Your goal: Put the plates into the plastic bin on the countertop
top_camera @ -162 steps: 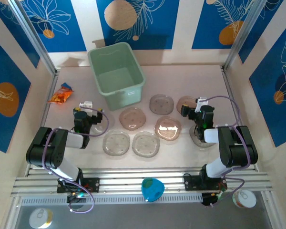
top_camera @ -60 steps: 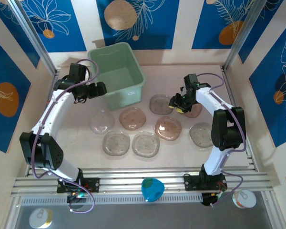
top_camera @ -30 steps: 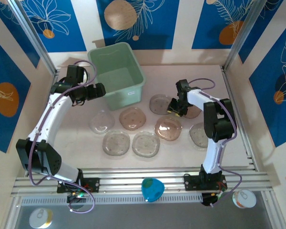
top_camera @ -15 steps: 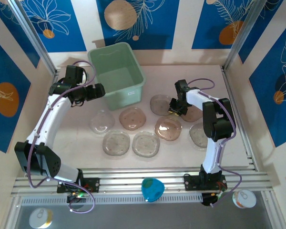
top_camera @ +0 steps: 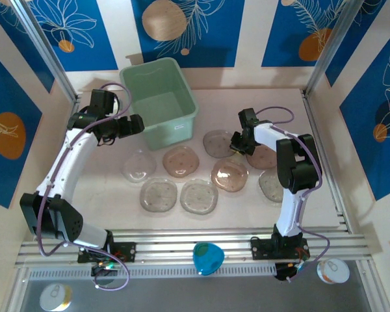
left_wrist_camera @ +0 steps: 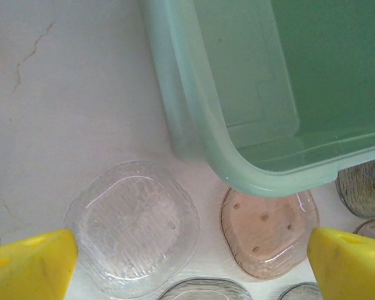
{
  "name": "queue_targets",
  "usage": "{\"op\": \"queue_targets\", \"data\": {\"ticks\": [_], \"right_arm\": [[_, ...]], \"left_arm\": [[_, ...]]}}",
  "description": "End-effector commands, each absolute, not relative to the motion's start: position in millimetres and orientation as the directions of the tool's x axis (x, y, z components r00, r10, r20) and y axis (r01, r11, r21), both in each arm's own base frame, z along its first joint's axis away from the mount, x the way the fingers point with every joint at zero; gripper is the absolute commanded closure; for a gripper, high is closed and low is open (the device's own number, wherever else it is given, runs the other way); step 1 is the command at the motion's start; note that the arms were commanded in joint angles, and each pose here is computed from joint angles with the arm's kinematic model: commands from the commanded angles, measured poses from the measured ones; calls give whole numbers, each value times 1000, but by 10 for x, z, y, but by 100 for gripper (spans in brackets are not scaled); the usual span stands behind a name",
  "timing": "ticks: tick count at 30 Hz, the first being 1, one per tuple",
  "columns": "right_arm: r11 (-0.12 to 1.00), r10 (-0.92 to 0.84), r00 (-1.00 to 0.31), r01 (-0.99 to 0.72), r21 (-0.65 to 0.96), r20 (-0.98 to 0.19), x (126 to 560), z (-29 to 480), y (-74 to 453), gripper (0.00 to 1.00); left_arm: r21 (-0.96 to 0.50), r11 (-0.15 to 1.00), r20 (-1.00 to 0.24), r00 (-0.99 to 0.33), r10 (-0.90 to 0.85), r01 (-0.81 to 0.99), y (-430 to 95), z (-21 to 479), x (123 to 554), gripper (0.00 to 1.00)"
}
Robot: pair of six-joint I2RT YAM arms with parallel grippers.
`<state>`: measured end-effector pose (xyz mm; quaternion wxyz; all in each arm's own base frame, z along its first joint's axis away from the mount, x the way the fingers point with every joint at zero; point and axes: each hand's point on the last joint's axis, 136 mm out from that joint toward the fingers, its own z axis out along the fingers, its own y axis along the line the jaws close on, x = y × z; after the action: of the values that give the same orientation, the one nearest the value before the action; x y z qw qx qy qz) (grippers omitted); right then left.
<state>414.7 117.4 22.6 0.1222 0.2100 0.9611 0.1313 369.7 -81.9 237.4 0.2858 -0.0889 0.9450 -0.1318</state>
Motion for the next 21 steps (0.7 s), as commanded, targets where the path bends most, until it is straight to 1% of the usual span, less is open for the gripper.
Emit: {"op": "queue_targets", "data": {"ticks": [1, 12, 21], "right_arm": [[868, 456, -875, 397, 297, -164, 4053, 191, 1170, 84], [855, 476, -859, 401, 329, -189, 4051, 324, 1145, 89], [845, 491, -831, 381, 375, -263, 4042, 710, 1100, 93]], "left_arm": [[-284, 956, -533, -816, -223, -76, -829, 2484, 3685, 5], [-276, 959, -530, -820, -214, -72, -839, 2456, 3636, 5], [-242, 967, -525, -828, -196, -75, -803, 2437, 3665, 5]]}}
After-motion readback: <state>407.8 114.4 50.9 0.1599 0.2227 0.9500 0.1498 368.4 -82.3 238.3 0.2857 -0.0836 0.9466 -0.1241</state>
